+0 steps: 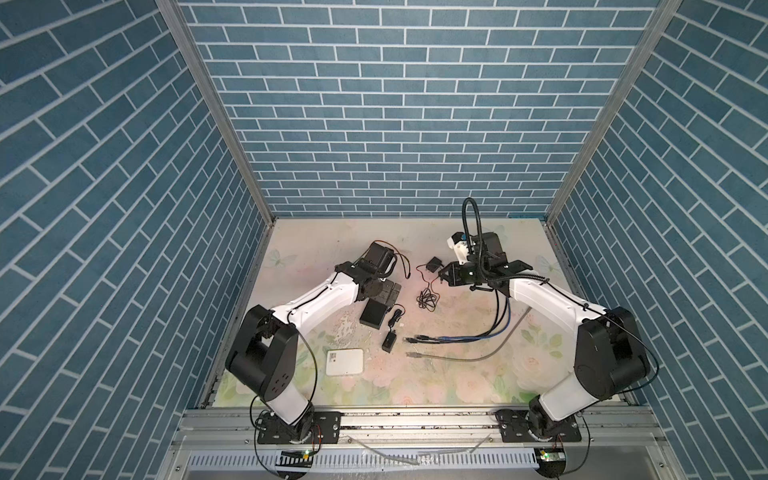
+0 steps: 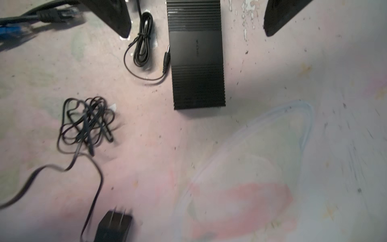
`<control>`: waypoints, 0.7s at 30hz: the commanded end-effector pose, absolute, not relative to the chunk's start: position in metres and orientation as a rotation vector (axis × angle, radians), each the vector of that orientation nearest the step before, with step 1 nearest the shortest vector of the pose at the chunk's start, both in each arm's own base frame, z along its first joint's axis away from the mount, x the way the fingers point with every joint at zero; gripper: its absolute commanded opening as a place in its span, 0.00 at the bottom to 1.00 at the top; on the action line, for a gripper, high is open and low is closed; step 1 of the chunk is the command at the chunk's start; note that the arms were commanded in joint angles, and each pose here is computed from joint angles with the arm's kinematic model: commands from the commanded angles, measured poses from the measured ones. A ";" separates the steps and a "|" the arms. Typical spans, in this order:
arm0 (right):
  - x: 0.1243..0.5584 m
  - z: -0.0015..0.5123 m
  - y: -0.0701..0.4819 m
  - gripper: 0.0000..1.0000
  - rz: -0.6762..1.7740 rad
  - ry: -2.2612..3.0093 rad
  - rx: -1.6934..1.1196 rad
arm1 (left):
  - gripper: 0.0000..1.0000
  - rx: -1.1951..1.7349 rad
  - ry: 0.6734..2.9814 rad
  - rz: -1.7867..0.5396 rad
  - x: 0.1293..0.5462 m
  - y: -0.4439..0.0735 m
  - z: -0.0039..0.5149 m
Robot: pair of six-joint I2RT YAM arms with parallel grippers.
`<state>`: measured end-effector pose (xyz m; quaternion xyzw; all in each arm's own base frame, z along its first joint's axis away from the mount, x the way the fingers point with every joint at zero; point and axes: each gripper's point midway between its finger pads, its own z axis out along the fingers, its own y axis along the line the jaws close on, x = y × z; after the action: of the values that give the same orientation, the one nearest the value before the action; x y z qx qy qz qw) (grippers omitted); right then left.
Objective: Insert the plug into the switch port
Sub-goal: 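Move the left gripper back over the black switch while the right holds the plug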
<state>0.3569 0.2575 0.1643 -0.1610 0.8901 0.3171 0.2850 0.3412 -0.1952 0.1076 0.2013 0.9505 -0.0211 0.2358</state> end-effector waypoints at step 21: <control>0.358 0.165 0.261 0.00 0.900 2.406 -0.406 | 0.85 0.569 2.873 0.100 0.338 -0.181 0.031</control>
<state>0.3546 0.2584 0.1602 -0.1616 0.8915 0.3229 0.2734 0.3334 -0.1840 0.0312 0.1990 0.9734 0.0306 0.1094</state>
